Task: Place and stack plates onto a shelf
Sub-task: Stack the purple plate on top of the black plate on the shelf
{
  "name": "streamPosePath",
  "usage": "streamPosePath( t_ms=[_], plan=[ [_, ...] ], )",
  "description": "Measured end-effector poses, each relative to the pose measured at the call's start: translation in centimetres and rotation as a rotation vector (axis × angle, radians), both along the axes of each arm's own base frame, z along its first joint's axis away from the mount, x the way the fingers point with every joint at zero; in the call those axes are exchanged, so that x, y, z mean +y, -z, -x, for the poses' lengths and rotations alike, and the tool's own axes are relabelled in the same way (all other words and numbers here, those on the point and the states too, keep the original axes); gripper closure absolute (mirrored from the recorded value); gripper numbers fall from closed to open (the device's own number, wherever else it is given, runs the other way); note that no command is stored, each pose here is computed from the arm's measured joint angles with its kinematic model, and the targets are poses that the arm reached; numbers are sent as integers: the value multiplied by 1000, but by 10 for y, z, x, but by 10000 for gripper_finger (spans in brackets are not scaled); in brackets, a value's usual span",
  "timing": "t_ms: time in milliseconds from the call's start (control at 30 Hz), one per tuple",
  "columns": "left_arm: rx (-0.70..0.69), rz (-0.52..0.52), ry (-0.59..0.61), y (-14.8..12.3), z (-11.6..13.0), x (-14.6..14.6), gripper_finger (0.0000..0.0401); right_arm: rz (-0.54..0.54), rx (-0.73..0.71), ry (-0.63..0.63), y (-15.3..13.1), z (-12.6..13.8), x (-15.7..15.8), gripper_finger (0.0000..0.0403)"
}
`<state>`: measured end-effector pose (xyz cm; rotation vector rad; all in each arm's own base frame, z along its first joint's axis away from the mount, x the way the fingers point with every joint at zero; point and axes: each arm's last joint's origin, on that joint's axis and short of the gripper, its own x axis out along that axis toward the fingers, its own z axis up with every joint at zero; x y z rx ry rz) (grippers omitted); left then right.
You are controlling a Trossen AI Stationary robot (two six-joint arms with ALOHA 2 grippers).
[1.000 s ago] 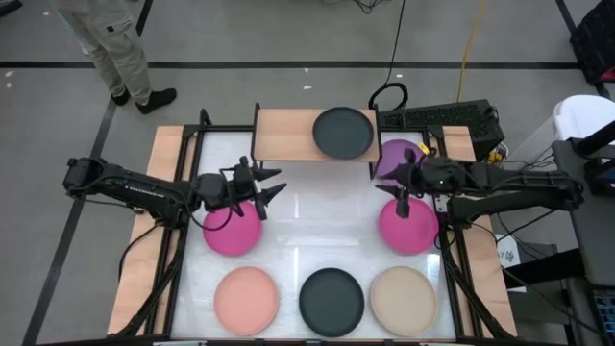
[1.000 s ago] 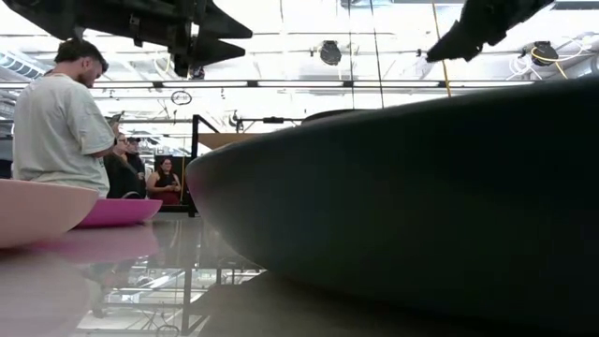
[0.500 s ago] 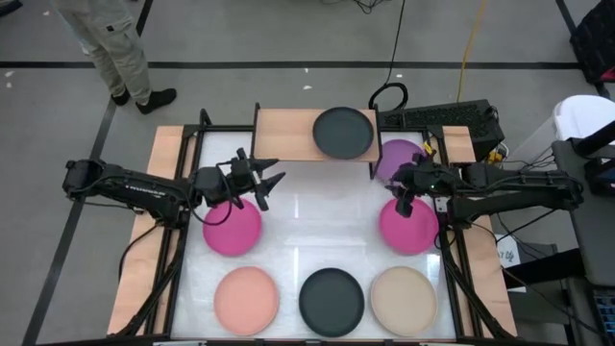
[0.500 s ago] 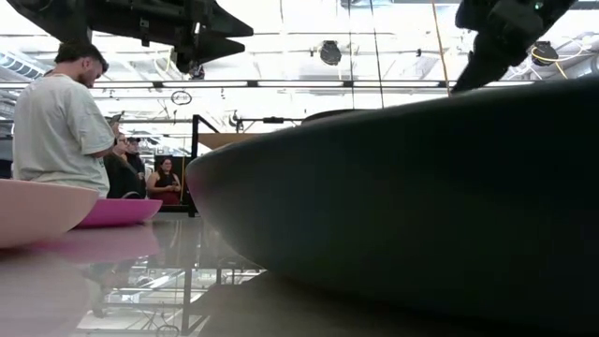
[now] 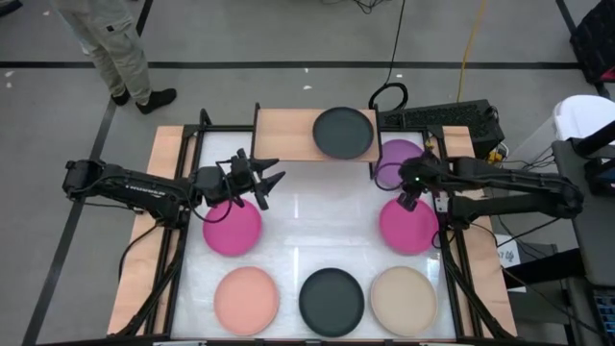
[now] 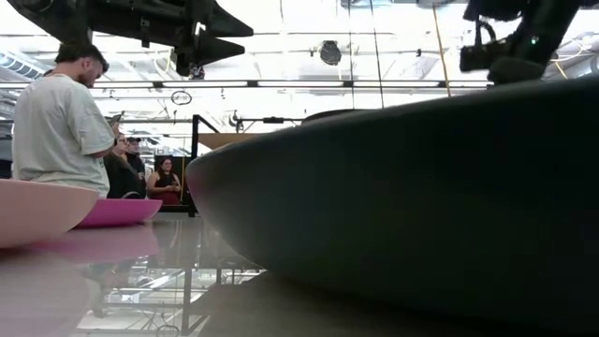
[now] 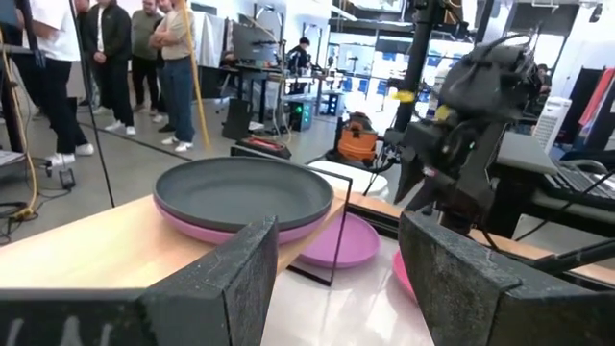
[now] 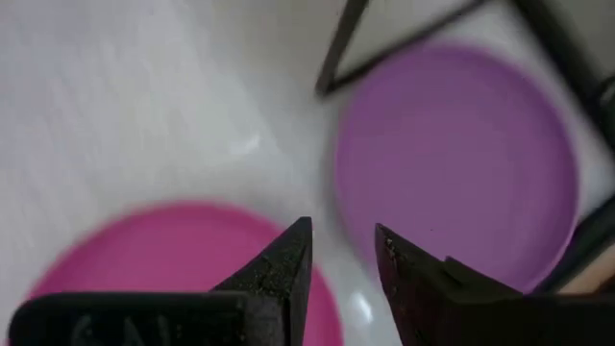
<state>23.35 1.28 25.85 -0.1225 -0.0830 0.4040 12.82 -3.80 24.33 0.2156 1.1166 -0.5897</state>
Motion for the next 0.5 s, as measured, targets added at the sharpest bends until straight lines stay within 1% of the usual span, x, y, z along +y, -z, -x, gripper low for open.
streamPosePath(
  t_ms=[133,333,500],
  plan=[
    [0,2,11,0,0,-2,181,-70,79,-5,9,-3,-1,305],
    [4,-8,13,0,0,-2,181,-74,133,-39,28,-12,-4,303],
    [6,-13,12,0,0,-2,181,-96,199,-21,37,-19,-9,277]
  ],
)
